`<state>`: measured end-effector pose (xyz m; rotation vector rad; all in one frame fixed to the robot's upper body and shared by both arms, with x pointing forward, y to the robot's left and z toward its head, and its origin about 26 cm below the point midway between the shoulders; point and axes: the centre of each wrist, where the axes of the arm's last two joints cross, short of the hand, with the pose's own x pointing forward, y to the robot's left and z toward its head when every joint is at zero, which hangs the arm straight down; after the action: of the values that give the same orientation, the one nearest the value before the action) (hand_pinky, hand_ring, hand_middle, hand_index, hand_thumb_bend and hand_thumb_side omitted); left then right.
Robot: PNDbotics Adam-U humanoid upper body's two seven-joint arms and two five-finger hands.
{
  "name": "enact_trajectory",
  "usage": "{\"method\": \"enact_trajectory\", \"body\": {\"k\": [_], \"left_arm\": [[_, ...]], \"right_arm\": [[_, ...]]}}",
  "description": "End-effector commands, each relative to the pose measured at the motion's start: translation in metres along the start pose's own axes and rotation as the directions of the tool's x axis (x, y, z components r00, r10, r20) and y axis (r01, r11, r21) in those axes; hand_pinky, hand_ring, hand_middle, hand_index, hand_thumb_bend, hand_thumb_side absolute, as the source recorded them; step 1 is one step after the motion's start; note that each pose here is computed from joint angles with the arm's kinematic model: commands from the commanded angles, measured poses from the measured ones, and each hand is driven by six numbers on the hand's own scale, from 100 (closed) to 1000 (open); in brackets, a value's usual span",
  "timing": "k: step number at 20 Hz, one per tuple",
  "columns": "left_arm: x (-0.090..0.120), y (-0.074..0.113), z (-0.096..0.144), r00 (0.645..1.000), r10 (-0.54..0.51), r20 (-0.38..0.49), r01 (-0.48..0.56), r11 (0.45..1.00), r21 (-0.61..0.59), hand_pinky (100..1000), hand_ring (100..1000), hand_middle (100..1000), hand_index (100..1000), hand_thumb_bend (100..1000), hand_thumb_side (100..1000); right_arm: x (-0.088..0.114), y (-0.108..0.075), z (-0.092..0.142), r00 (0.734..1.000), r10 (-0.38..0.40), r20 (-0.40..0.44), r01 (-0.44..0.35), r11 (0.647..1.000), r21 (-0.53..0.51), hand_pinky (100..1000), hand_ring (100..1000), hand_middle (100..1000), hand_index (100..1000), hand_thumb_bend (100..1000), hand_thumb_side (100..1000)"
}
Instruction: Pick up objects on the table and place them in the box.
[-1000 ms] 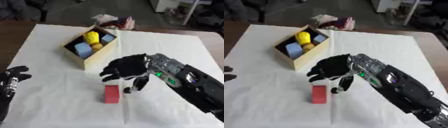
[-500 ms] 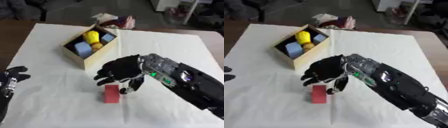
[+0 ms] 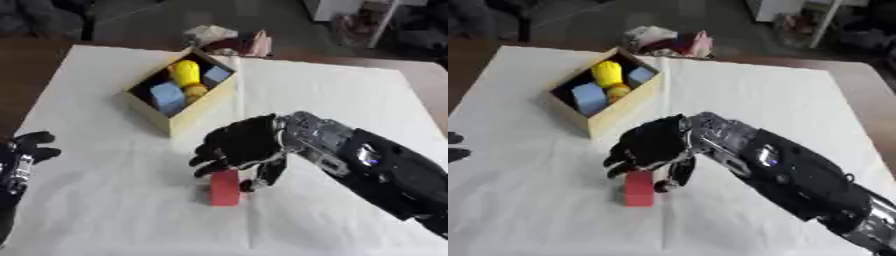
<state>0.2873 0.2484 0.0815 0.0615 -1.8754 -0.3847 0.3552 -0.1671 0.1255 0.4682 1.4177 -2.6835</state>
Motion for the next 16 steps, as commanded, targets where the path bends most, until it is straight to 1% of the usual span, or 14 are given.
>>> {"method": "enact_trajectory", "body": {"k": [1,3,6,7,8,10,12,14,15,16], "left_arm": [[0.006,0.001,-0.003,1.0,-0.013,0.025,0.013,1.0,-0.006,811,670,691,758,100,740],[0.006,0.001,-0.004,1.0,-0.013,0.025,0.013,1.0,-0.006,811,670,691,758,100,740],[0.006,0.001,-0.003,1.0,-0.013,0.025,0.013,1.0,-0.005,811,670,691,758,100,740],[0.006,0.001,-0.003,1.0,-0.013,0.025,0.013,1.0,-0.005,811,670,691,758,100,740],[0.006,0.001,-0.003,1.0,-0.013,0.025,0.013,1.0,-0.005,811,670,691,759,100,740],[0.006,0.002,-0.004,1.0,-0.013,0.025,0.013,1.0,-0.004,811,670,691,758,100,740],[0.006,0.002,-0.003,1.0,-0.014,0.024,0.014,1.0,-0.003,811,670,691,758,100,739],[0.006,0.002,-0.003,1.0,-0.014,0.024,0.014,1.0,-0.001,811,670,691,758,100,738],[0.006,0.003,-0.003,1.0,-0.015,0.024,0.015,1.0,0.001,811,670,691,758,100,738],[0.006,0.003,-0.003,1.0,-0.015,0.023,0.015,1.0,0.003,811,670,691,758,100,738]], "right_arm": [[-0.004,0.001,0.002,0.981,0.104,0.165,-0.136,0.97,0.2,924,957,948,1000,321,255],[-0.004,0.004,0.001,0.982,0.099,0.163,-0.131,0.971,0.201,921,951,936,1000,312,249],[-0.004,0.008,0.001,0.984,0.087,0.159,-0.116,0.975,0.187,910,934,910,971,286,205],[-0.005,0.009,0.002,0.984,0.083,0.155,-0.11,0.978,0.174,905,925,894,953,283,178],[-0.005,0.009,0.003,0.985,0.082,0.151,-0.106,0.982,0.156,894,912,872,922,269,181],[-0.007,0.008,0.006,0.987,0.082,0.139,-0.095,0.991,0.092,874,886,820,819,231,185],[-0.009,0.008,0.011,0.989,0.083,0.125,-0.087,0.996,0.027,869,878,814,771,198,181],[-0.012,0.011,0.018,0.992,0.075,0.099,-0.073,0.997,-0.024,870,876,816,788,169,178],[-0.016,0.012,0.024,0.995,0.068,0.078,-0.065,0.997,-0.049,865,872,817,795,128,167],[-0.019,0.013,0.03,0.997,0.058,0.059,-0.053,0.996,-0.075,865,872,817,795,128,167]]}}
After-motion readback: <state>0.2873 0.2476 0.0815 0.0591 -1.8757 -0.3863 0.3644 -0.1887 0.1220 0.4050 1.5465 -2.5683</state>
